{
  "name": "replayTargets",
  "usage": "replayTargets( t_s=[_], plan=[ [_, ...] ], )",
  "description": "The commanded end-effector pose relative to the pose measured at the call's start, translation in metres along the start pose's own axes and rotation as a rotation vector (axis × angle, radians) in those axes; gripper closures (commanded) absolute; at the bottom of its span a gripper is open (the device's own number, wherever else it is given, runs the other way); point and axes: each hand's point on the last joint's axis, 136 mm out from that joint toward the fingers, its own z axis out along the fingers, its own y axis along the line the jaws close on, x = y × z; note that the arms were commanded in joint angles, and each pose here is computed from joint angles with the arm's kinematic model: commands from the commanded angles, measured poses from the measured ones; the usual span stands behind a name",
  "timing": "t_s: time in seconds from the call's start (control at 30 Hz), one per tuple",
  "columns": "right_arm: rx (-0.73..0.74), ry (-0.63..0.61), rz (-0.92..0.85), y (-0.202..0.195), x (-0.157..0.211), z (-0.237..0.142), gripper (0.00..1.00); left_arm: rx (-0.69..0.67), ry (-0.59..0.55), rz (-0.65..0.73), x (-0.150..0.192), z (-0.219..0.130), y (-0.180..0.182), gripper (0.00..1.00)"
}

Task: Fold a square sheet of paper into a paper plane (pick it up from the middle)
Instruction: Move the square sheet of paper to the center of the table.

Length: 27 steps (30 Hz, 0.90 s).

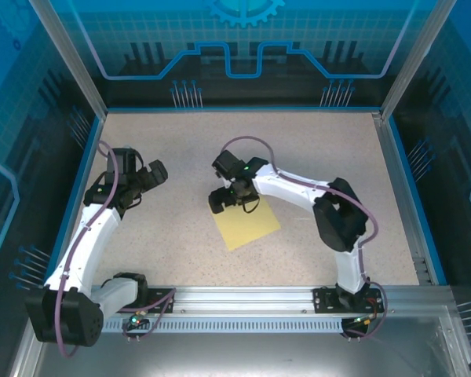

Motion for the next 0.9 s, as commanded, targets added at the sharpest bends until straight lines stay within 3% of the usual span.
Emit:
replayTargets(
  t_s=[0.0,0.43,0.73,0.87],
  plan=[
    [-0.079,0.048,0.032,0.014,-0.002,0.018,0.07,0.016,0.003,-0.028,-0.004,-0.006,-0.002,0.02],
    [-0.022,0.116,0.174,-0.038,0.02,0.045,0.06,0.009,0.012,-0.03,-0.001,-0.002,-0.001,0.02],
    [0.065,0.09,0.317,-0.111,0.054,0.014,0.06,0.005,0.019,-0.026,0.002,-0.003,0.001,0.02],
    [0.105,0.033,0.267,-0.115,0.044,-0.013,0.06,0.017,0.024,-0.041,0.005,-0.002,0.0,0.02]
  ],
)
